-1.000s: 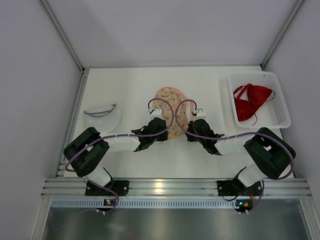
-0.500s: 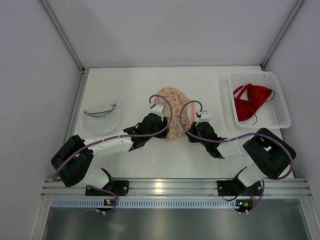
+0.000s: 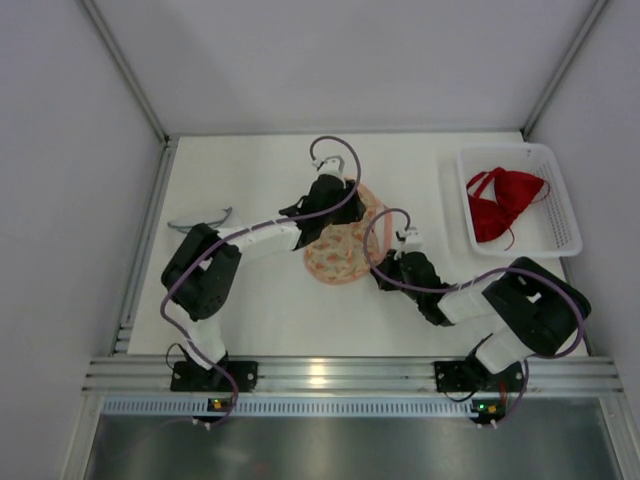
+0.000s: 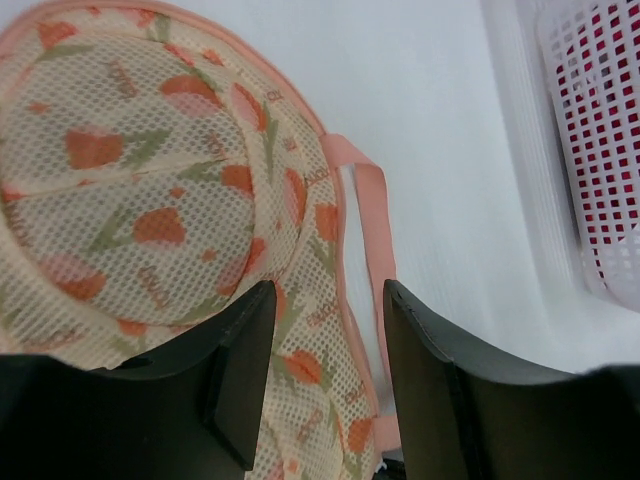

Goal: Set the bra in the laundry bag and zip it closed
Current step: Zip the laundry bag at the center of the board.

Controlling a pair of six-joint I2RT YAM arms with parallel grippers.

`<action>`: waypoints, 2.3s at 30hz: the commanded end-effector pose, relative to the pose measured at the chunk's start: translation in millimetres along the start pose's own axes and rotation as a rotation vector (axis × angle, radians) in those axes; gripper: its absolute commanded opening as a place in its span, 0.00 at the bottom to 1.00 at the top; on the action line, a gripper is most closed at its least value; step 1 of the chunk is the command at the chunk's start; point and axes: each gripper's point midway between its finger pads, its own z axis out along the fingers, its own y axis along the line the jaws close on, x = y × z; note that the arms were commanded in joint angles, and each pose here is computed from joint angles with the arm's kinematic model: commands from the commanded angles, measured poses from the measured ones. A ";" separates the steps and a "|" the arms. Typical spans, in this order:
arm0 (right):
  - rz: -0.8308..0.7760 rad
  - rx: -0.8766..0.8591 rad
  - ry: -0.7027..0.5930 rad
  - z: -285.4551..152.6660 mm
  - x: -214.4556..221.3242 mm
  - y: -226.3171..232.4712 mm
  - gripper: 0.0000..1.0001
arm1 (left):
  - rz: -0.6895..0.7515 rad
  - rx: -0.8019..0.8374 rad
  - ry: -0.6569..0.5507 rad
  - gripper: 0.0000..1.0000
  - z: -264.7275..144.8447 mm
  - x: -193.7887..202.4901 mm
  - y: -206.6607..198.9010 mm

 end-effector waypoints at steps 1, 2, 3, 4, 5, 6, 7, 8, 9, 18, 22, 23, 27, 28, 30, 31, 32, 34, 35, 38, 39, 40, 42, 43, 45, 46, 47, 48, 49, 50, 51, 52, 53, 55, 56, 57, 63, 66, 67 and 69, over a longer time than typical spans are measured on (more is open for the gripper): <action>0.004 0.012 0.023 -2.2 9.6 -8.0 0.00 | -0.020 0.108 0.024 0.54 21.8 3.8 -41.5; 0.002 0.013 0.025 -2.1 10.1 -8.4 0.00 | -0.021 0.122 0.039 0.54 25.8 9.8 -48.1; 0.004 0.013 0.023 -1.9 9.1 -8.3 0.00 | -0.030 0.136 0.031 0.55 30.7 5.4 -55.7; 0.003 0.014 0.026 -2.2 10.4 -8.5 0.00 | -0.030 0.126 0.056 0.56 40.5 18.0 -52.5; 0.005 0.013 0.025 -1.9 9.8 -8.1 0.00 | -0.031 0.133 0.065 0.58 44.2 22.7 -56.5; 0.007 0.012 0.023 -1.8 9.5 -7.8 0.00 | -0.039 0.136 0.072 0.60 51.5 26.7 -58.6; 0.006 0.014 0.026 -1.8 9.9 -8.0 0.00 | -0.036 0.140 0.071 0.64 54.5 28.8 -60.7; 0.005 0.015 0.025 -1.7 9.7 -8.3 0.00 | -0.033 0.137 0.066 0.65 57.4 30.6 -64.7; 0.007 0.014 0.026 -1.8 10.0 -7.7 0.00 | -0.034 0.128 0.061 0.66 60.3 32.1 -64.8; 0.006 0.015 0.016 -3.3 5.4 -6.7 0.00 | -0.065 0.014 0.093 0.67 87.6 67.6 -46.9; 0.010 0.011 0.006 -4.6 2.3 -5.4 0.00 | -0.046 -0.012 0.093 0.66 96.8 79.2 -47.2; 0.010 0.010 0.006 -5.0 3.0 -5.6 0.00 | -0.042 -0.014 0.092 0.66 98.1 81.6 -50.7; 0.011 0.011 0.002 -6.9 1.9 -6.2 0.00 | -0.077 -0.049 0.112 0.63 106.8 98.1 -44.0; 0.011 0.008 0.001 -7.3 1.7 -5.5 0.00 | -0.077 -0.071 0.118 0.61 107.8 102.1 -39.5; 0.010 0.010 -0.004 -8.6 0.7 -6.1 0.00 | -0.084 -0.117 0.106 0.56 112.1 104.4 -32.0; 0.013 0.009 -0.004 -8.9 0.6 -5.6 0.00 | -0.084 -0.144 0.109 0.54 112.6 107.3 -26.0; 0.012 0.007 -0.006 -9.0 -0.1 -5.2 0.00 | -0.086 -0.161 0.107 0.48 113.7 108.1 -22.6; 0.011 0.006 -0.007 -9.4 -0.4 -5.2 0.00 | -0.092 -0.216 0.083 0.41 114.9 107.8 -11.1; 0.010 0.005 -0.007 -9.8 0.1 -4.9 0.00 | -0.092 -0.228 0.076 0.32 115.2 107.6 -8.2; 0.010 0.006 -0.011 -9.5 -1.1 -4.7 0.00 | -0.097 -0.238 0.066 0.12 118.2 108.4 -4.6; 0.011 0.006 -0.011 -9.5 -1.3 -4.9 0.00 | -0.096 -0.223 0.066 0.00 117.8 106.6 -8.3; 0.011 0.007 -0.012 -9.8 -1.3 -5.3 0.00 | -0.098 -0.186 0.078 0.00 117.2 106.1 -14.4; 0.011 0.014 -0.013 -10.6 -0.6 -7.2 0.00 | -0.110 -0.112 0.051 0.00 110.6 91.4 -28.1; 0.012 0.015 -0.015 -10.9 -0.8 -7.1 0.00 | -0.116 -0.074 0.054 0.00 106.0 86.2 -35.0; 0.013 0.020 -0.015 -11.3 -0.7 -8.4 0.00 | -0.136 -0.010 0.010 0.00 92.4 61.7 -39.4; 0.014 0.024 -0.016 -11.6 -0.4 -10.0 0.00 | -0.150 0.025 0.015 0.00 87.7 52.8 -37.8; 0.015 0.022 -0.018 -11.7 -0.8 -9.0 0.00 | -0.155 0.033 0.020 0.00 81.4 52.2 -30.1; 0.015 0.023 -0.015 -12.0 0.1 -9.6 0.00 | -0.155 0.082 -0.017 0.00 70.8 30.2 -39.1; 0.016 0.023 -0.015 -11.9 0.2 -9.6 0.00 | -0.152 0.104 -0.005 0.00 64.2 26.9 -33.1; 0.015 0.023 -0.015 -11.7 -0.1 -9.5 0.00 | -0.131 0.138 -0.029 0.00 52.5 10.6 -40.4; 0.015 0.025 -0.016 -11.5 -0.5 -9.5 0.00 | -0.121 0.162 -0.026 0.00 45.9 6.1 -43.3; 0.014 0.028 -0.011 -10.9 0.9 -10.3 0.00 | -0.113 0.182 -0.029 0.00 40.2 0.6 -44.4; 0.011 0.028 -0.011 -10.2 0.6 -10.1 0.00 | -0.114 0.238 -0.006 0.00 26.0 -0.4 -53.3; 0.009 0.033 -0.003 -8.7 2.7 -11.2 0.00 | -0.128 0.270 0.006 0.00 14.3 2.5 -48.8; 0.014 0.030 -0.002 -7.5 2.6 -10.2 0.00 | -0.134 0.305 -0.004 0.00 2.3 -5.2 -55.6; 0.013 0.030 0.004 -7.0 4.0 -10.4 0.00 | -0.133 0.297 -0.012 0.00 -1.5 -7.2 -51.4; 0.008 0.034 0.020 -2.9 5.3 -9.3 0.00 | -0.120 0.254 0.016 0.00 -26.5 7.1 -18.7; -0.002 0.033 0.022 -1.9 3.9 -8.0 0.00 | -0.079 0.201 0.063 0.00 -31.1 25.1 3.8; -0.001 0.032 0.017 -1.9 2.6 -7.5 0.00 | -0.071 0.182 0.076 0.00 -31.4 30.1 9.7; -0.004 0.034 0.018 -1.7 2.0 -7.8 0.00 | -0.042 0.138 0.114 0.00 -32.9 41.0 22.5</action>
